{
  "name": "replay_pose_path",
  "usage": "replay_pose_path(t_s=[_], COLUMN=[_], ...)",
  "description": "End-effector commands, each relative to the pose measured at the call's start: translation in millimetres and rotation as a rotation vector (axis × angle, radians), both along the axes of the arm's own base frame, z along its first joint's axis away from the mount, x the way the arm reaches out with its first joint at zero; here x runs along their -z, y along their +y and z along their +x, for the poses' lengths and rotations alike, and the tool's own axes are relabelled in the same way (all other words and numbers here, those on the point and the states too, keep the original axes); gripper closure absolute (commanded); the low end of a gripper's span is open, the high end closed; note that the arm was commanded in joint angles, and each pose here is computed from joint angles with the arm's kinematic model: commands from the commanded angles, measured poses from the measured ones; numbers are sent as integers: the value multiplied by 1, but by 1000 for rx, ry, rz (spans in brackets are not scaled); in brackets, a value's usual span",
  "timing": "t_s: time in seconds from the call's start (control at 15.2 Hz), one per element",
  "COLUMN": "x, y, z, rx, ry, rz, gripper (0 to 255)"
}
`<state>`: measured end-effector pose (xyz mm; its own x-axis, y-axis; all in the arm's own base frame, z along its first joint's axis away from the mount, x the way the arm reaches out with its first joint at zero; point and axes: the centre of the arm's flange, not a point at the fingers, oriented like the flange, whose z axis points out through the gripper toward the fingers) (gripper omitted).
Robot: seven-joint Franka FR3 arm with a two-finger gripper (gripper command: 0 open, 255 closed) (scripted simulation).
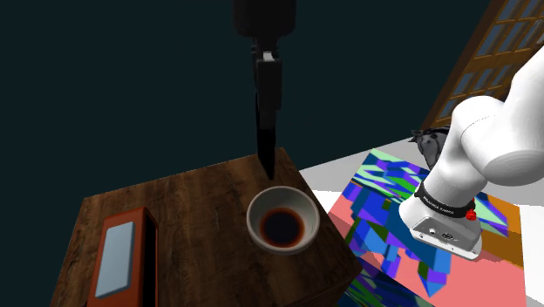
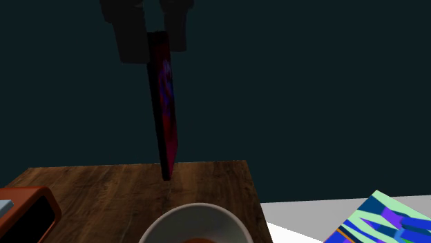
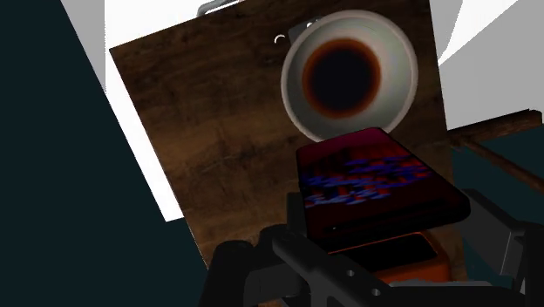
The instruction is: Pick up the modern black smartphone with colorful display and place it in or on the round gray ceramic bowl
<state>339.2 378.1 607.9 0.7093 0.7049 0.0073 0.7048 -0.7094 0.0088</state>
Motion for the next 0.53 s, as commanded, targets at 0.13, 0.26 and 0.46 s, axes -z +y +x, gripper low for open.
replay_pose_path(t_s=[0.13, 0.26, 0.46], x=[-10, 1, 17], y=[-2, -2, -2], z=[-45, -45, -45], rx=[1, 1, 1], ry=[0, 0, 0], rz=[0, 0, 0], gripper=[255, 255, 255])
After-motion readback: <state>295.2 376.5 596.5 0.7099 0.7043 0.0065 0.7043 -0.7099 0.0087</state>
